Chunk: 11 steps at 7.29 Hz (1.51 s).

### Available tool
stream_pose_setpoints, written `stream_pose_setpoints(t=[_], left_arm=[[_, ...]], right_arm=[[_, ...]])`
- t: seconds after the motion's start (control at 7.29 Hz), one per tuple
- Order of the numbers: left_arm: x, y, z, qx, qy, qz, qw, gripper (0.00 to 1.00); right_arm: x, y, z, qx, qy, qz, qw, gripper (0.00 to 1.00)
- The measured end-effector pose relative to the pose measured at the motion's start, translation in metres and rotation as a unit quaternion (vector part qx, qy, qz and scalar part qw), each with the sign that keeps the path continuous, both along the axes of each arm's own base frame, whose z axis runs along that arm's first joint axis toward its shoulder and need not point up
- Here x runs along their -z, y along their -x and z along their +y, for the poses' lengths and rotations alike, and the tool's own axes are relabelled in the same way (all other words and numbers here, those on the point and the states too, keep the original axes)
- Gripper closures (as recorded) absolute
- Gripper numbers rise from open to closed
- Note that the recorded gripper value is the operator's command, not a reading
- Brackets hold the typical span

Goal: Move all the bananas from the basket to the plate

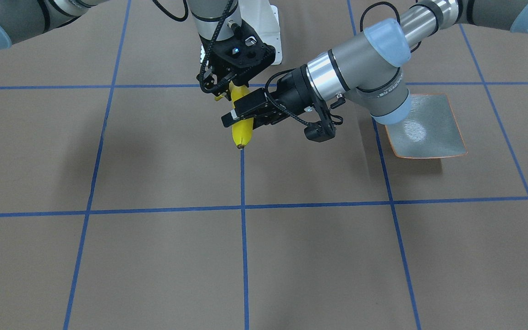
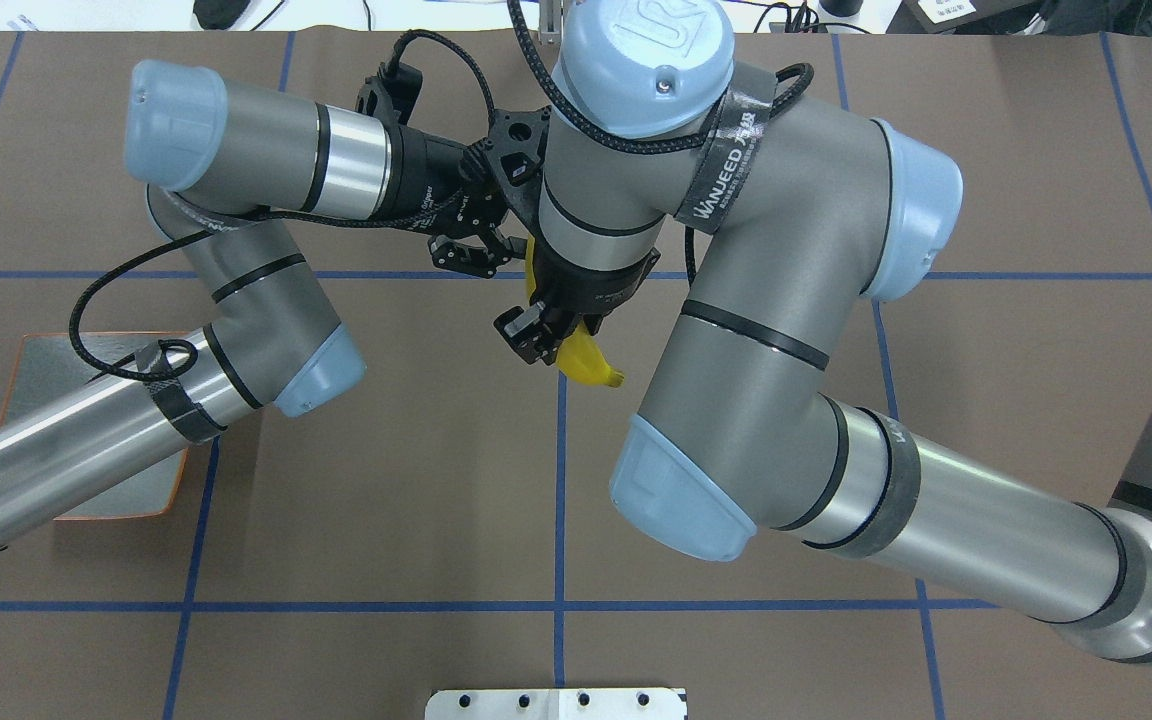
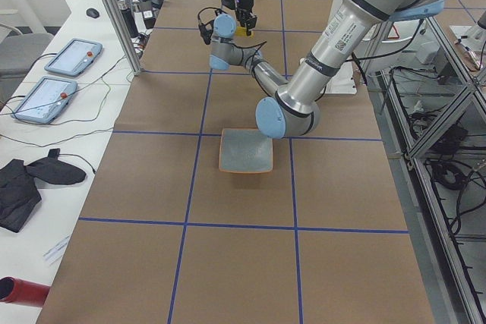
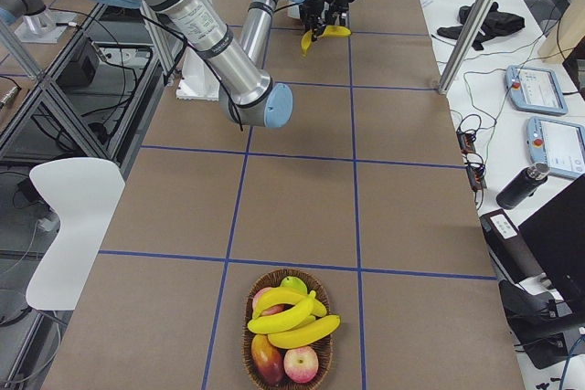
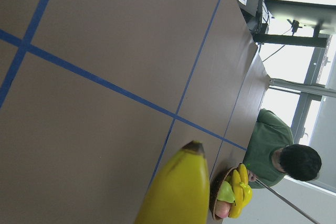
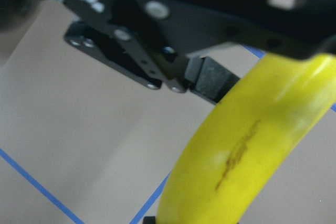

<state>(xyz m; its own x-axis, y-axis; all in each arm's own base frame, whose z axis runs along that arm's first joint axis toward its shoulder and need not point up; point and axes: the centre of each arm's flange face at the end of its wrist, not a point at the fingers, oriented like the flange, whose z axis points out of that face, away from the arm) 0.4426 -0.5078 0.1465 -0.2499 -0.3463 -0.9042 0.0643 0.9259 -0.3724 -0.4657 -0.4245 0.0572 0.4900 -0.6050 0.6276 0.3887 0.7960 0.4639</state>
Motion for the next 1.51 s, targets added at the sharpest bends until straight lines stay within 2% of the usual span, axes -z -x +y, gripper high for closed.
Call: stream_pose_setpoints(t=[0.69, 1.23, 1.51], left_arm=[[-0.008, -0.004, -0.002, -0.001, 0.004, -0.006, 1.0, 0.17], [-0.014, -0.006, 0.007, -0.009, 0.001, -0.005, 0.9999, 0.31], [-0.026, -0.004, 0.01, -0.01, -0.001, -0.003, 0.9999, 0.32]], right_arm=[[0.001, -0.002, 0.001, 0.001, -0.001, -0.002, 1.0, 1.0], [-0.001, -0.002, 0.001, 0.0, 0.0, -0.001, 1.0, 1.0], [-0.002, -0.002, 0.001, 0.0, 0.001, 0.0, 1.0, 1.0]])
